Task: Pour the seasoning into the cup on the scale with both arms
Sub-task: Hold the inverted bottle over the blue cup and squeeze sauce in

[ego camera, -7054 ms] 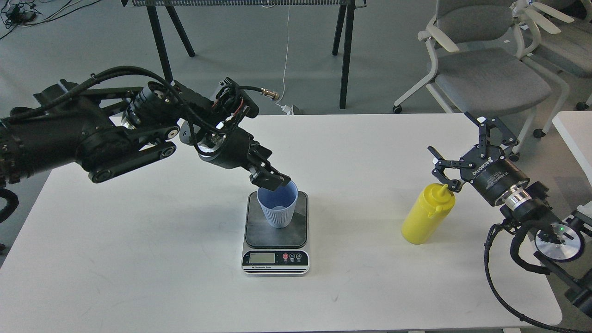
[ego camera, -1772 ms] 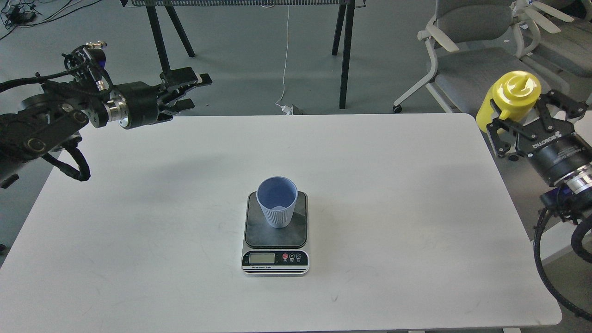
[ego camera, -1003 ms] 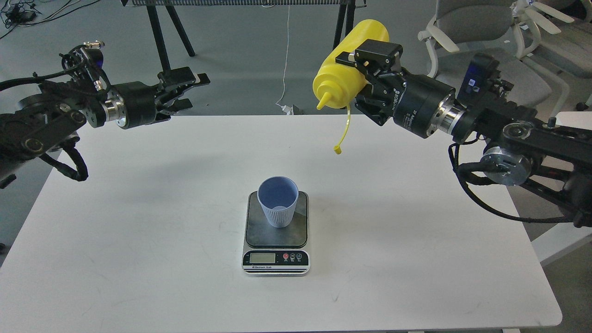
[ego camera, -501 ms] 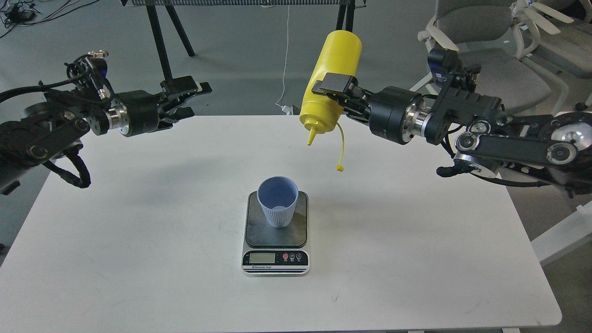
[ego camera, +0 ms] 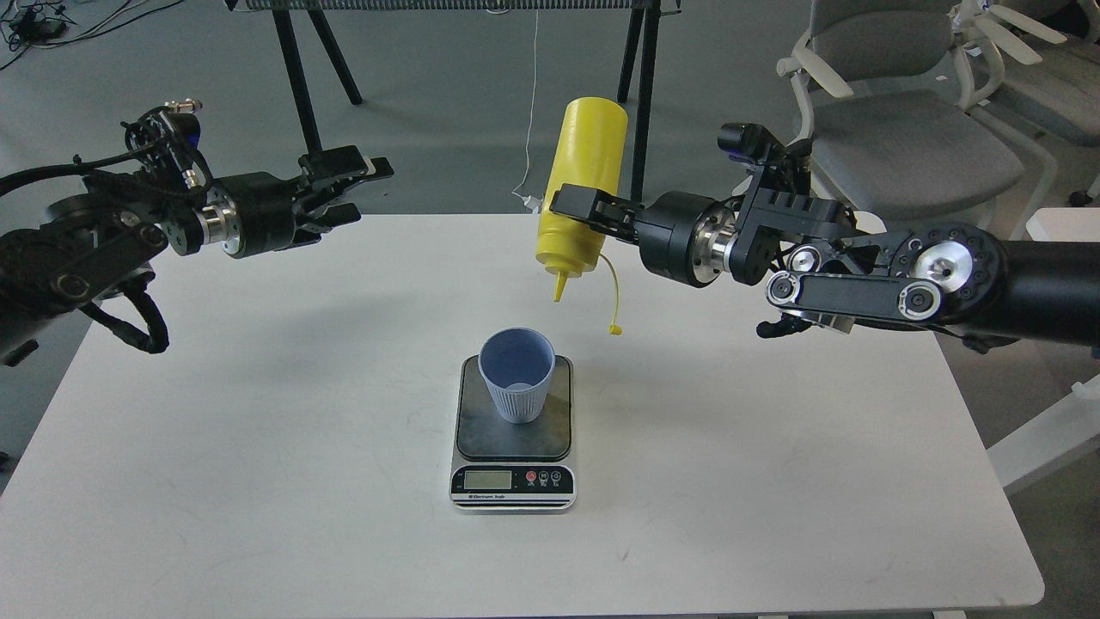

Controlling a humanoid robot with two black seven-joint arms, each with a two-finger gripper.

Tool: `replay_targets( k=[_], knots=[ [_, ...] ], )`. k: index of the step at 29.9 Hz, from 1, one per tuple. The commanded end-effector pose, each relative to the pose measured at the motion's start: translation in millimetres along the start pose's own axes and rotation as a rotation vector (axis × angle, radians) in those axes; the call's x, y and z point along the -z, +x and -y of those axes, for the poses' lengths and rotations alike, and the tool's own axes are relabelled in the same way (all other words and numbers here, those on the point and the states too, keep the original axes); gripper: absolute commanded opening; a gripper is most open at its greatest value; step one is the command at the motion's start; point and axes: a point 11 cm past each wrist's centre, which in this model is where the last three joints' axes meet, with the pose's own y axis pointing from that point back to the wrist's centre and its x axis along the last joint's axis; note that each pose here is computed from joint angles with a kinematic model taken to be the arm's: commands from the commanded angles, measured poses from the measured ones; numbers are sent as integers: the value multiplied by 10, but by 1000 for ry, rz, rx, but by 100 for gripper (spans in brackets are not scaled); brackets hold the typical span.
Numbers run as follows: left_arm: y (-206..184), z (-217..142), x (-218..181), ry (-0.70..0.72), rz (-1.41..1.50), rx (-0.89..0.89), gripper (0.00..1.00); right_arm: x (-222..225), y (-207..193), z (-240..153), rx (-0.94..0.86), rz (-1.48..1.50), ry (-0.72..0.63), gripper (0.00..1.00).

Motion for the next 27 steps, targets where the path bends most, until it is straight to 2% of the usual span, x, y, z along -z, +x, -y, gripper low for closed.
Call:
replay_targets(
  k=[1, 27],
  knots=[
    [-17, -14, 41, 7, -4, 1, 99, 15, -64, 101, 14, -27, -5, 5],
    [-62, -3, 81, 12, -12, 8, 99, -59, -295, 296, 53, -70, -43, 5]
  ],
)
